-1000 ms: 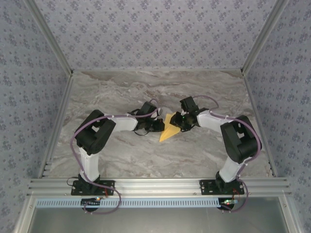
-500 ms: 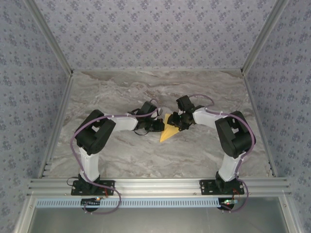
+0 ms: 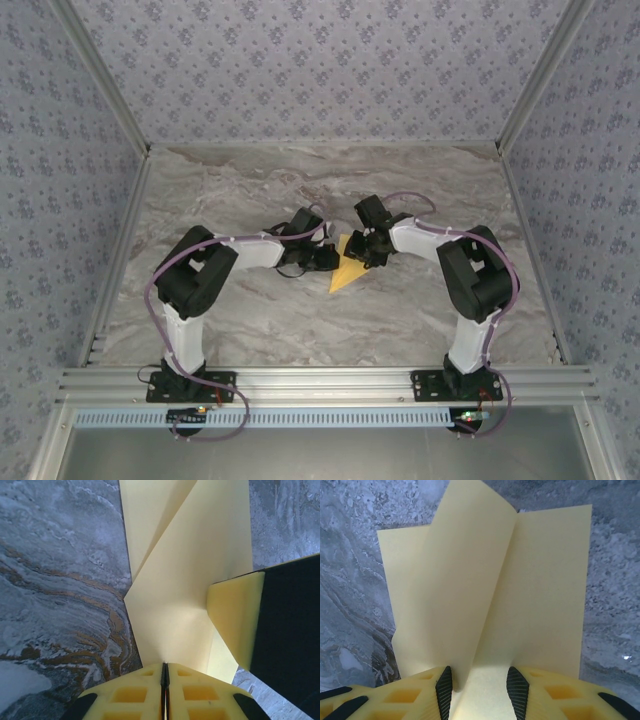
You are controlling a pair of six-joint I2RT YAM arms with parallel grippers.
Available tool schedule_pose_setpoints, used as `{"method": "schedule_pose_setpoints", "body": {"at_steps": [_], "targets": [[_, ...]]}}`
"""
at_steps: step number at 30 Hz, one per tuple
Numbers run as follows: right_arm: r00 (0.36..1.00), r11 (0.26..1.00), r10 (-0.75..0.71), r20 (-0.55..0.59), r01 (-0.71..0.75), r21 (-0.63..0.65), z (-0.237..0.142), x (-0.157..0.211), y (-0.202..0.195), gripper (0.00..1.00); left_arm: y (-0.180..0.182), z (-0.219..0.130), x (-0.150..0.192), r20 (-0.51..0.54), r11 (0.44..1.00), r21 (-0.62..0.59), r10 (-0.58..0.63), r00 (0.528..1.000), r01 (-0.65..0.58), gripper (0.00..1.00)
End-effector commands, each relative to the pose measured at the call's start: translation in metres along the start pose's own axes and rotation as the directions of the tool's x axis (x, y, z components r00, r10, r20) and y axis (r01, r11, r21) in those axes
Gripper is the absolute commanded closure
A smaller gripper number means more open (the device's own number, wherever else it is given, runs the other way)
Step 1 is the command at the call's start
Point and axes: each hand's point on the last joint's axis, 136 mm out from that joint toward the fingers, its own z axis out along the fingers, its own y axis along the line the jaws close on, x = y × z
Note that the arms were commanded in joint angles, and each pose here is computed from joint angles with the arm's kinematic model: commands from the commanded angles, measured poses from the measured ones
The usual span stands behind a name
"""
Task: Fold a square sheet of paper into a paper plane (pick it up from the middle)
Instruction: Fourth fold the wing at the center of the table.
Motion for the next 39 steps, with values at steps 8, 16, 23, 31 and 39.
{"method": "schedule_pose_setpoints", "body": {"at_steps": [8,16,23,31,39], "targets": [[0.992,0.973,0.081,-0.092,-0.059,0.224,0.031,0.036,-0.058,0.6,-0.03,-0.025,-0.01,0.053,0.996,0.089,-0.011,0.999,0.006,0.85],[0.991,0.971,0.091,-0.095,-0.067,0.231,0.033,0.037,-0.06,0.6,-0.039,-0.03,-0.002,0.052,0.991,0.132,-0.027,0.998,0.02,0.84],[0.991,0.969,0.096,-0.096,-0.071,0.235,0.033,0.037,-0.061,0.59,-0.045,-0.036,0.007,0.071,0.99,0.137,-0.03,0.997,0.02,0.84],[0.99,0.968,0.101,-0.1,-0.075,0.238,0.034,0.038,-0.061,0.59,-0.058,-0.034,0.009,0.083,0.985,0.173,-0.02,0.996,0.005,0.84],[0.989,0.968,0.107,-0.104,-0.08,0.238,0.034,0.039,-0.062,0.58,-0.054,-0.019,0.013,0.043,0.985,0.172,-0.028,0.999,0.02,0.85]]}}
